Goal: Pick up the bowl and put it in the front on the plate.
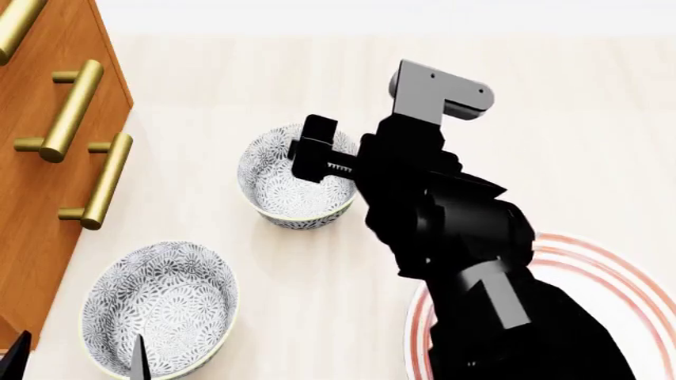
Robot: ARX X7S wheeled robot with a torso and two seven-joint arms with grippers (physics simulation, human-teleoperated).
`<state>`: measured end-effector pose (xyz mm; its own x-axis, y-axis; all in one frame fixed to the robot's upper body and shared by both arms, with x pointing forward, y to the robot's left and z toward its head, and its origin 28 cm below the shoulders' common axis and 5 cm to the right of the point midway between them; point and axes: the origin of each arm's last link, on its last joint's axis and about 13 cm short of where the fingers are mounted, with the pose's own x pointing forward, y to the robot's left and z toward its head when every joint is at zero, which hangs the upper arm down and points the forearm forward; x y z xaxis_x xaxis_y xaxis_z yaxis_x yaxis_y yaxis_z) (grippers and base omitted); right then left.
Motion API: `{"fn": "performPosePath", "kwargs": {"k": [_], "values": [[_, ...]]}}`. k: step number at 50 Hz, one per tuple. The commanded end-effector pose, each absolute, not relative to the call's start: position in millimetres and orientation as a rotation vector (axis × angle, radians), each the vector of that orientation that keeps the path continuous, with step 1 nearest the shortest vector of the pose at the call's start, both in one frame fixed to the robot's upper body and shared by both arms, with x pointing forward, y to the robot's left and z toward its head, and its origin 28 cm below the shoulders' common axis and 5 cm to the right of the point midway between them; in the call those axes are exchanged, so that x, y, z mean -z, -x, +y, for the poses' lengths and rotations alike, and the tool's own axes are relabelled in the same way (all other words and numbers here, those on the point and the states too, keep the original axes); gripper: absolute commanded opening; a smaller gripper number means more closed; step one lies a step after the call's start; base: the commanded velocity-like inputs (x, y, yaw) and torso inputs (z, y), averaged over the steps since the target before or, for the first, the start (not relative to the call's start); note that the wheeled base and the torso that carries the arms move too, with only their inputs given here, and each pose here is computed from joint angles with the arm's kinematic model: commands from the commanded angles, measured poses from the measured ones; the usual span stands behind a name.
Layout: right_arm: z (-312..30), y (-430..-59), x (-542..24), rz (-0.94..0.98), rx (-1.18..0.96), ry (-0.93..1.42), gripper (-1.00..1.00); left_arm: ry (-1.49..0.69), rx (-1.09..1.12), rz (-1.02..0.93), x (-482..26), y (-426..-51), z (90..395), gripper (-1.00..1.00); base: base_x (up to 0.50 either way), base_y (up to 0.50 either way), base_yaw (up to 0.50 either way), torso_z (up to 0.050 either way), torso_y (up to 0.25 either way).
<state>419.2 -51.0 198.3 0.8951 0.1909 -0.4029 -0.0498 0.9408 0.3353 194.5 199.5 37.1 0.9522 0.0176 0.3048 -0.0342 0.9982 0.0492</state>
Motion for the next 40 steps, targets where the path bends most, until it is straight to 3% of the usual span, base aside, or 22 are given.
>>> {"fn": "performPosePath", "kwargs": {"k": [1, 40], "values": [[-43.6, -417.5, -193.9, 0.459, -0.155, -0.343, 1.0, -0.048, -0.037, -0.311, -37.3, -197.3, 200.9, 1.0, 0.0, 0.0, 0.0, 0.0, 0.0], [-41.0, -414.3, -179.7, 0.487, -0.153, -0.346, 1.0, -0.052, -0.031, -0.307, -35.8, -196.9, 200.4, 1.0, 0.0, 0.0, 0.0, 0.0, 0.0]]}}
